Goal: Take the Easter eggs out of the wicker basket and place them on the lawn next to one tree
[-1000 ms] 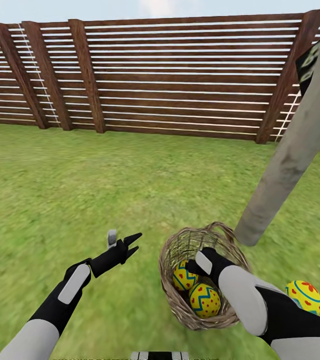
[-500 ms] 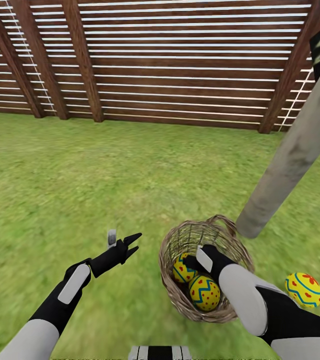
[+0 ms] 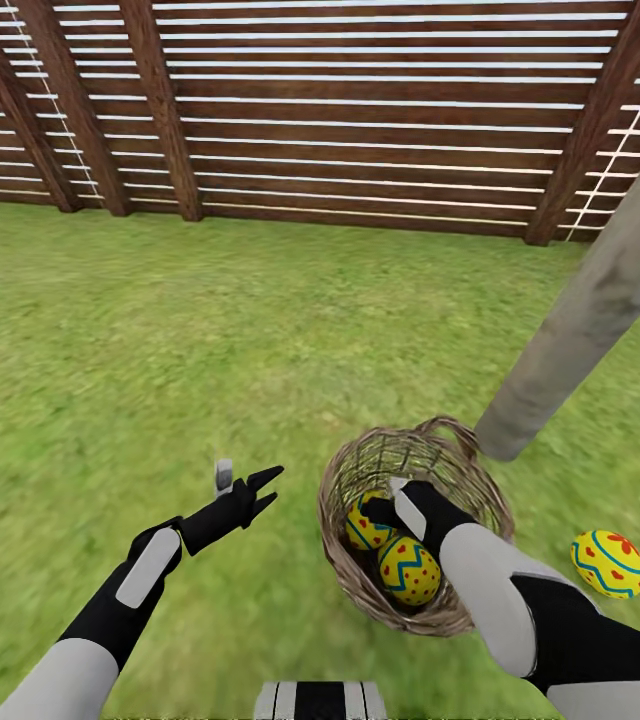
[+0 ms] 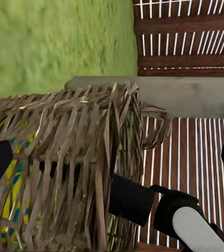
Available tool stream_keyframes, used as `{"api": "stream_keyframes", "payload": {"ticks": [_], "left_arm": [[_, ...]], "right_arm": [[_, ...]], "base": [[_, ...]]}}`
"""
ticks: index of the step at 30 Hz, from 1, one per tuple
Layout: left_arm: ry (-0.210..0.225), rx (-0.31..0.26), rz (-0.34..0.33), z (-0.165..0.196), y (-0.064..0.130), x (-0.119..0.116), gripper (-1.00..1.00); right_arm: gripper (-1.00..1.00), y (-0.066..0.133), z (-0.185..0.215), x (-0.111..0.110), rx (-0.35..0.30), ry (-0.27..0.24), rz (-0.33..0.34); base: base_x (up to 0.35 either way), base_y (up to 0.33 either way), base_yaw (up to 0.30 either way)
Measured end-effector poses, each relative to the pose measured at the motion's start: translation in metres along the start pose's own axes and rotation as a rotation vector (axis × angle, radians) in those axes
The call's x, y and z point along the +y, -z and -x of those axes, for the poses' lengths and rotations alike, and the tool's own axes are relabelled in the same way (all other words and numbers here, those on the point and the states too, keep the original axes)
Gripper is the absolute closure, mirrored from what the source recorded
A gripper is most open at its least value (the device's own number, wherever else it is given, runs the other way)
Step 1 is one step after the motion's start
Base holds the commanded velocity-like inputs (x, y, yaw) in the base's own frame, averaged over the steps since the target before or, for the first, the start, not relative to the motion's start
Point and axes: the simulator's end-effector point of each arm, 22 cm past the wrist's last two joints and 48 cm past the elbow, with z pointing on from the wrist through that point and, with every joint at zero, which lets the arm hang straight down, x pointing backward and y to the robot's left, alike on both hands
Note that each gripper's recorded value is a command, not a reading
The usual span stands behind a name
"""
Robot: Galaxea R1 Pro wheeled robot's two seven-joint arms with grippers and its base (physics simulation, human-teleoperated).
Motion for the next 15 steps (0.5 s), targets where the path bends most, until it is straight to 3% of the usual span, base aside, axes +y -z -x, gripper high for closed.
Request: {"api": "stream_keyframes", "payload": {"ticks": [7,15], "left_arm": [[0.021,0.007,0.018,-0.004,-0.002,0.017,-1.0],[0.041,0.004,0.037,-0.003,0.002,0.034,-1.0]], "right_arm": [[-1.0,-0.014,-0.009,-0.003,0.019,0.001,-0.003],[-1.0,-0.024,0.0,0.001,-0.029,-0.02,0.016]], "base": [[0.0,0.0,0.0],[0.0,0.0,0.0]]}}
